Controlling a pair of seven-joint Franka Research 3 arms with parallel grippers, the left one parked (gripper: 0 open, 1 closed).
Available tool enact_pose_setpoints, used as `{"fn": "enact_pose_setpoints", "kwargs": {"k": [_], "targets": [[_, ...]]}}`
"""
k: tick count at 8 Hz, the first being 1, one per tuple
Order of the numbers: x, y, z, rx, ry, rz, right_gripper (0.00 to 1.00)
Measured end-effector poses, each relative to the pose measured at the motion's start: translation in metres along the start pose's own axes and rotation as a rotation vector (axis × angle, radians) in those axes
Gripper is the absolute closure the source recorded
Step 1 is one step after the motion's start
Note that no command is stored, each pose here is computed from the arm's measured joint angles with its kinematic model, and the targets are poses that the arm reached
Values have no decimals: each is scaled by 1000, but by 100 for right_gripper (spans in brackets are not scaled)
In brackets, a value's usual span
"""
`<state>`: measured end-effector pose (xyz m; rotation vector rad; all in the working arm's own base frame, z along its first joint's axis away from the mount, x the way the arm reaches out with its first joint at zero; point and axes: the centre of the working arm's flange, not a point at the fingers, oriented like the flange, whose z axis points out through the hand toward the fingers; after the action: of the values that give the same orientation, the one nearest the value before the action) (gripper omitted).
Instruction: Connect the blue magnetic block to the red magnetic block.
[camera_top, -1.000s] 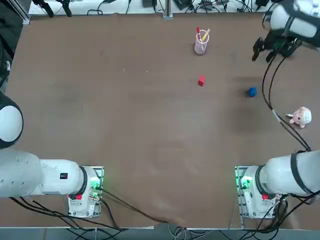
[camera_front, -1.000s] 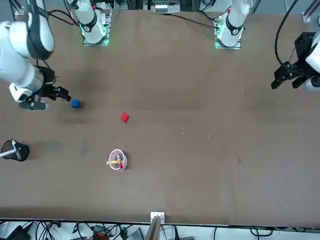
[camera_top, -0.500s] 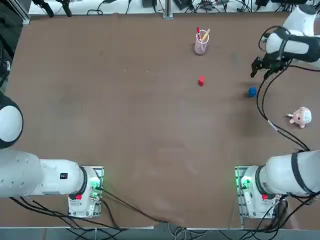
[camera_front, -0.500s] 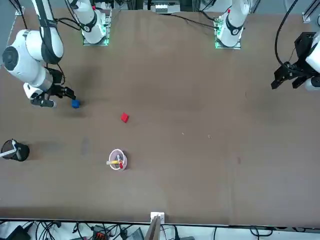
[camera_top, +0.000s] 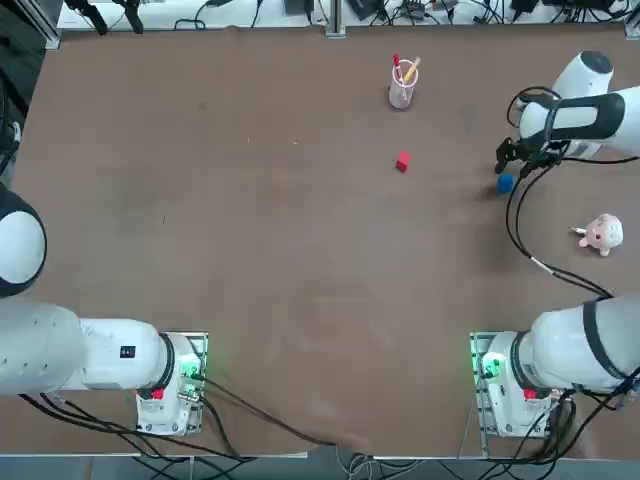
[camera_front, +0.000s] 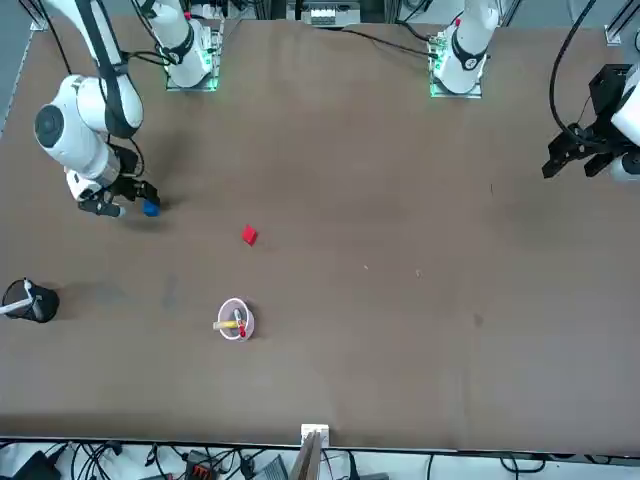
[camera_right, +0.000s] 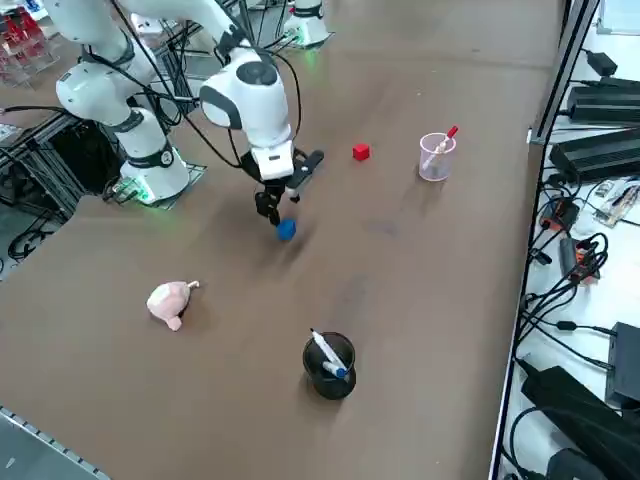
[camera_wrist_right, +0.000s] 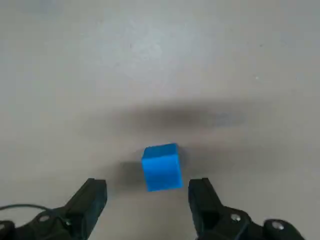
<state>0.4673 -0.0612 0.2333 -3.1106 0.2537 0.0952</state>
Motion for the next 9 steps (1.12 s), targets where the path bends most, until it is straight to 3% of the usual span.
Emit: {"fn": "enact_pose_setpoints", "kwargs": {"k": [5,6,8,9], "targets": [[2,9,34,-2,-1,19,9],[3,9,37,-2,2,20,15],[4,9,39,-2,6,20,52],[8,9,36,-2,14,18,52]]}}
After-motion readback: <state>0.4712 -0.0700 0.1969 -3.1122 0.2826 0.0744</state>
